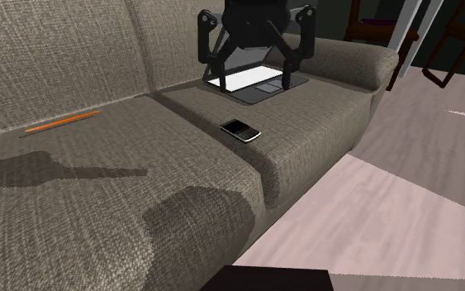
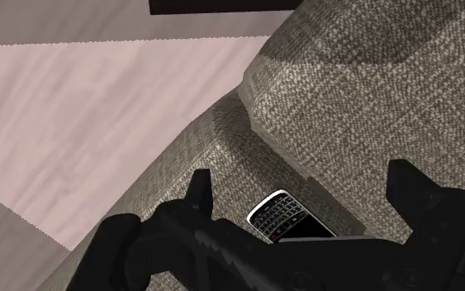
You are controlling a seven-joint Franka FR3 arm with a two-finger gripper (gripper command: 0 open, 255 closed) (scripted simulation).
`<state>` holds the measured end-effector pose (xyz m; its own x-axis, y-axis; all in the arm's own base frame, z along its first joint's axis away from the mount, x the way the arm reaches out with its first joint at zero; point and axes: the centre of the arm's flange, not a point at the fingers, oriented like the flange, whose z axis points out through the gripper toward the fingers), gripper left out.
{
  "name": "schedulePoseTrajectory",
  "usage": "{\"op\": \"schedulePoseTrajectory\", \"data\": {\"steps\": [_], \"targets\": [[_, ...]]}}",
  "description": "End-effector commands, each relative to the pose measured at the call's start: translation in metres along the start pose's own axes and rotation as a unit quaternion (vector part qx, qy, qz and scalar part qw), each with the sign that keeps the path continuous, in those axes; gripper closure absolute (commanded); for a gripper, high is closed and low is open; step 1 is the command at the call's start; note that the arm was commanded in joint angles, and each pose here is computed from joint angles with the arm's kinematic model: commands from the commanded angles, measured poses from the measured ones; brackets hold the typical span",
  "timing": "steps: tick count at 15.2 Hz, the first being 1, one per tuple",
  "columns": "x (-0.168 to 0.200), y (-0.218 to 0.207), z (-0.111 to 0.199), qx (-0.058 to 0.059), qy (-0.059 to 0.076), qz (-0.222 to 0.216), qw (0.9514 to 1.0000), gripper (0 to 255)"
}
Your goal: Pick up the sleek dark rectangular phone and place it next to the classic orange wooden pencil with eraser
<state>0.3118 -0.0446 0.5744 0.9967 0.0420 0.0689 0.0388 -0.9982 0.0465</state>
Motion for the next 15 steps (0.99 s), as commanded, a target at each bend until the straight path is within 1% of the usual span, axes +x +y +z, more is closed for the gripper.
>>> {"op": "schedulePoseTrajectory", "data": {"steps": [1, 4, 6, 8, 11, 13, 15], "targets": [[0.000, 0.000, 0.000, 0.000, 0.000, 0.000, 1.0000, 0], [0.027, 0.009, 0.029, 0.008, -0.004, -0.051, 0.9987, 0], [0.046, 0.014, 0.049, 0.014, -0.007, -0.084, 0.9963, 0], [0.065, 0.017, 0.068, 0.019, -0.009, -0.118, 0.9928, 0], [0.093, 0.018, 0.098, 0.028, -0.013, -0.168, 0.9853, 0], [0.112, 0.017, 0.118, 0.033, -0.016, -0.201, 0.9788, 0], [0.130, 0.015, 0.138, 0.038, -0.018, -0.234, 0.9712, 0]]}}
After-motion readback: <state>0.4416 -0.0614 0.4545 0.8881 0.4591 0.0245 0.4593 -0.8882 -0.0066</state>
